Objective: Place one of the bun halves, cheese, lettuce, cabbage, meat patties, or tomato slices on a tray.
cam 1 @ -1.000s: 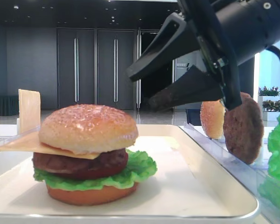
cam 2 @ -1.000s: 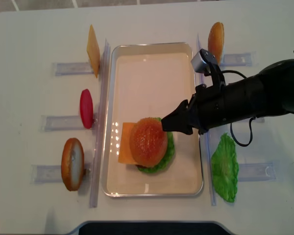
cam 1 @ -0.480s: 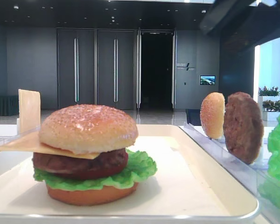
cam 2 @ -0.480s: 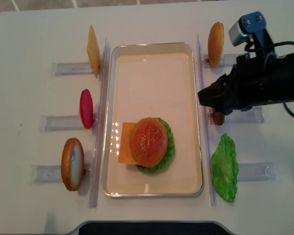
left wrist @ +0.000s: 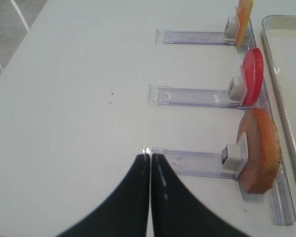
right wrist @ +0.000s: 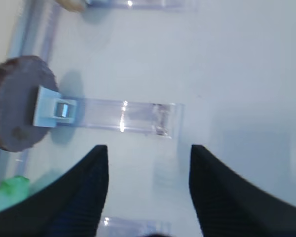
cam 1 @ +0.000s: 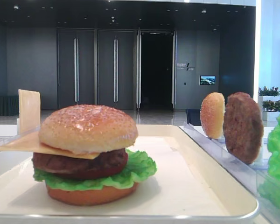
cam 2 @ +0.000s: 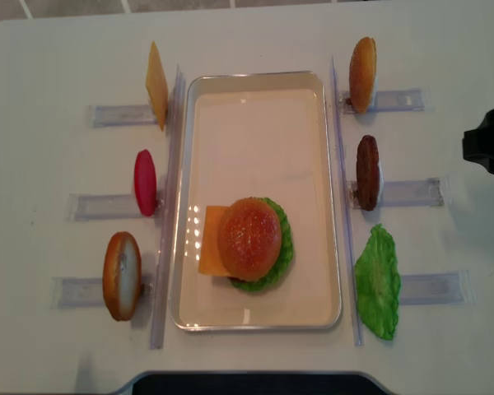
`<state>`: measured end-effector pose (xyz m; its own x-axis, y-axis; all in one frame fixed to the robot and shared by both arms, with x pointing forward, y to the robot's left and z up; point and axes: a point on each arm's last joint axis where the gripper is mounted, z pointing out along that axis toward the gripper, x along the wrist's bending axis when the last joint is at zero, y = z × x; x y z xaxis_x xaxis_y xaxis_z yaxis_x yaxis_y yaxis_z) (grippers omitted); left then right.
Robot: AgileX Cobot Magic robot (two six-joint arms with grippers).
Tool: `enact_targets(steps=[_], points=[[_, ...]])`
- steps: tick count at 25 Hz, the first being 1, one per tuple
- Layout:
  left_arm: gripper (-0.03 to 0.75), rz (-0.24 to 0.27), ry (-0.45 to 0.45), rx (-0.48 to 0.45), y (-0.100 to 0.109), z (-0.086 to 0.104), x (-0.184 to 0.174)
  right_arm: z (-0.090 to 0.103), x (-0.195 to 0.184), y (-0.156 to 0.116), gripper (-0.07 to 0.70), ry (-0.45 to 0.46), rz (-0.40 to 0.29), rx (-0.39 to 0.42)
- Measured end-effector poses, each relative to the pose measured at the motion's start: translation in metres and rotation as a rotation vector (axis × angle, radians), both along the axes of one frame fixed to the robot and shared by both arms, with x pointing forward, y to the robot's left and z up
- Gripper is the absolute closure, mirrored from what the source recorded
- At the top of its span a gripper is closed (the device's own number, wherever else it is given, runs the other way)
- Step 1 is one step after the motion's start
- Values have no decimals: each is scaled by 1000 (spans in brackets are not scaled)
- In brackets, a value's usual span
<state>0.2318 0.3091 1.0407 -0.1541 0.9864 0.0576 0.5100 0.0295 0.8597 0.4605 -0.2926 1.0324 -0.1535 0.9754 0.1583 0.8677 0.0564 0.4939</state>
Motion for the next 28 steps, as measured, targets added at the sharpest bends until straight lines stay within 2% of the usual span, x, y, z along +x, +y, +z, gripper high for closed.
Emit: enact_targets(steps=[5, 9, 12, 18, 20, 22, 28], points=[[718, 0, 0, 0, 0, 0, 0, -8, -15, -13, 244, 188, -59, -109], [718, 0, 0, 0, 0, 0, 0, -10, -28, -18, 244, 321, -99, -151], [718, 0, 0, 0, 0, 0, 0, -6, -43, -10, 244, 332, -92, -155], [718, 0, 0, 0, 0, 0, 0, -1, -91, 4, 244, 195, -101, -127], [718, 0, 0, 0, 0, 0, 0, 2, -111, 4, 244, 85, -108, -117], [718, 0, 0, 0, 0, 0, 0, 0, -124, 3, 244, 12, -110, -117], [718, 0, 0, 0, 0, 0, 0, 18, -158, -1, 244, -249, -131, -109]])
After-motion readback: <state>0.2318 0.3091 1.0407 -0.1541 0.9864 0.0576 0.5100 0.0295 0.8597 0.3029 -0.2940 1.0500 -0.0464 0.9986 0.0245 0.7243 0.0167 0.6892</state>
